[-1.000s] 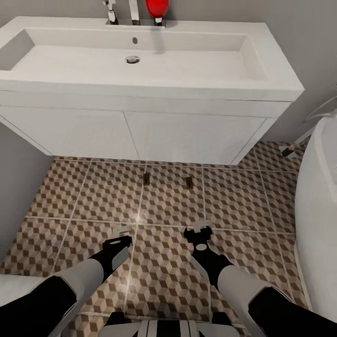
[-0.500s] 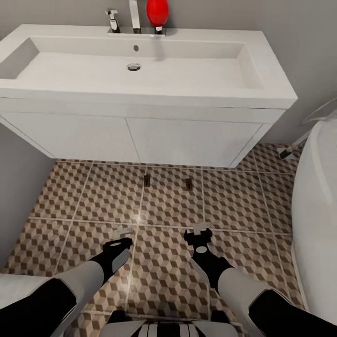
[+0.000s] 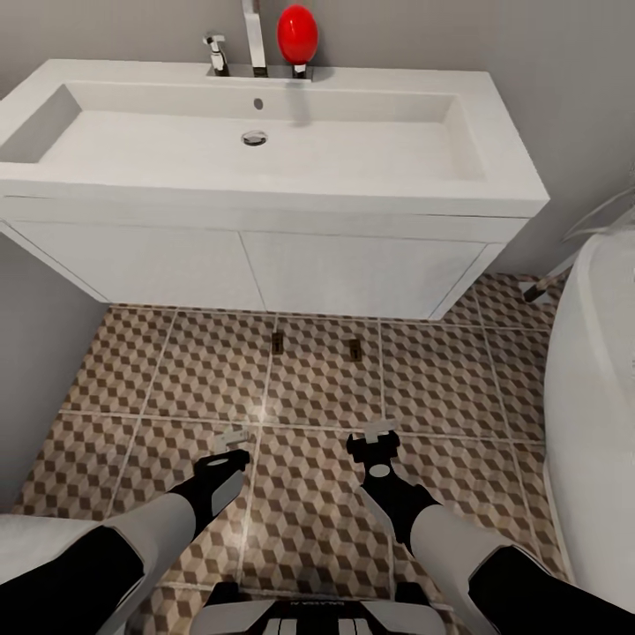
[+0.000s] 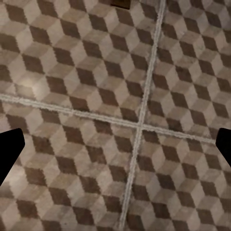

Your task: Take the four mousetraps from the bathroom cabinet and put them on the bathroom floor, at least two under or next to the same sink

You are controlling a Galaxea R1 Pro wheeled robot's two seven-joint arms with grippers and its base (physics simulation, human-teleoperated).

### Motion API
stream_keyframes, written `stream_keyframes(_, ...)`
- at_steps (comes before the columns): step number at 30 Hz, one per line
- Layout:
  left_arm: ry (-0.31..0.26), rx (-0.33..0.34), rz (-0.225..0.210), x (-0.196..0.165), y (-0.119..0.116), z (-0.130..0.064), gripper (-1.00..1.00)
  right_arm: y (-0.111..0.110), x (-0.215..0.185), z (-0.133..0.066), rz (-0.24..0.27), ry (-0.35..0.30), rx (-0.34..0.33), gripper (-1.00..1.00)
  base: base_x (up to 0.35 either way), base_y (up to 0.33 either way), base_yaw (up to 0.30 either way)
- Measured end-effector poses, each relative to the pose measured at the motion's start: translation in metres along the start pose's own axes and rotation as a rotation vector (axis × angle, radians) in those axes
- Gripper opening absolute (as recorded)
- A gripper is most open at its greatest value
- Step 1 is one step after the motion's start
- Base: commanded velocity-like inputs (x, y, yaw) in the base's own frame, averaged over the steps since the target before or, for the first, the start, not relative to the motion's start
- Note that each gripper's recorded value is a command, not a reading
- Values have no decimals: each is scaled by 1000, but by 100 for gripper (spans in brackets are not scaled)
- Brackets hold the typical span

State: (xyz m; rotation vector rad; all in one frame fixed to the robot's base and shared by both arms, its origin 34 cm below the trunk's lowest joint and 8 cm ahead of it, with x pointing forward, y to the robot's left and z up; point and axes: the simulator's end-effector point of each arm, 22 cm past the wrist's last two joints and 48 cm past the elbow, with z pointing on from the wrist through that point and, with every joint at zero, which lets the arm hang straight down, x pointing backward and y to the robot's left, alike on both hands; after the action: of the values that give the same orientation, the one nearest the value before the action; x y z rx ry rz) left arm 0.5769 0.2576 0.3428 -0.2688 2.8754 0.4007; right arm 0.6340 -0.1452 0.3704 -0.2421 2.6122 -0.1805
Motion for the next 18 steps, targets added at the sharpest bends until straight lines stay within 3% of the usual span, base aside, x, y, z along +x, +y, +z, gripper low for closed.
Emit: stream_keyframes(18,4,1,1,-5,7,-29,100,-5,-15,-26,0,1,0,100,0,0,0)
